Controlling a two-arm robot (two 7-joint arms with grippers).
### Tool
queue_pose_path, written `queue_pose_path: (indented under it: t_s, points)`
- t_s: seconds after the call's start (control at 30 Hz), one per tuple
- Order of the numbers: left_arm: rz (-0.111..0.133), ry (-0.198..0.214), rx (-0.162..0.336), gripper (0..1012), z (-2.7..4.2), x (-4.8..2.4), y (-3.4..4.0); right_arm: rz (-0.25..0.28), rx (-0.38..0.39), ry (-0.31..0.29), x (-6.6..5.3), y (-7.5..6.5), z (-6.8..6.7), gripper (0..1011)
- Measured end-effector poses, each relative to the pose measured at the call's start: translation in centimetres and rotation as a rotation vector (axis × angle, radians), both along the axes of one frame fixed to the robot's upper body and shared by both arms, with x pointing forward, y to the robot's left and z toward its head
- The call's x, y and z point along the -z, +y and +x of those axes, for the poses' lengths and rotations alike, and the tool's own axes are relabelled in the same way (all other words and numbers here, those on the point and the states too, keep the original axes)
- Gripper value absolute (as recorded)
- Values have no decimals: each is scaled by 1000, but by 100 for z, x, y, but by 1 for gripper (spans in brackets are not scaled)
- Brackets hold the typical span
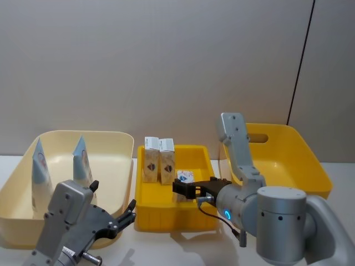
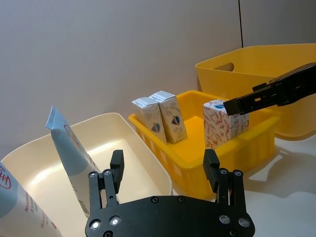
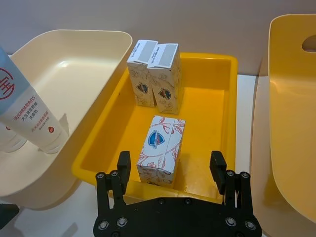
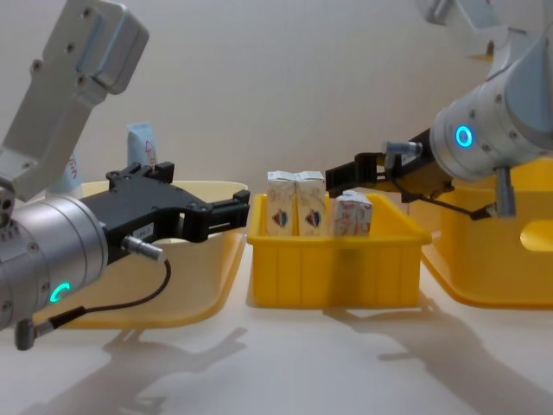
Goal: Bimanual collaborative sorting of washing and personal care products
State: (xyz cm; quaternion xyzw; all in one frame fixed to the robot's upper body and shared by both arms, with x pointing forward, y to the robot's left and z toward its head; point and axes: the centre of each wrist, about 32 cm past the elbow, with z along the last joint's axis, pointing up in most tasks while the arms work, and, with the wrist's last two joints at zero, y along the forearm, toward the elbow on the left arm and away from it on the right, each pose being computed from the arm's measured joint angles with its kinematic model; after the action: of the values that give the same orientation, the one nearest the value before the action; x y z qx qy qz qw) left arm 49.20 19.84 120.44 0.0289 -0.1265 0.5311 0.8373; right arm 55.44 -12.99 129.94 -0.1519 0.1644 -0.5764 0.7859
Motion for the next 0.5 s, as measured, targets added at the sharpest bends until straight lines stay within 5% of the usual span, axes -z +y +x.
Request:
queue_pose_path:
  t_s: [0.5]
  points:
    - [0,0,0,1000,0,0,0,11,-4,48,69,73,177,1001]
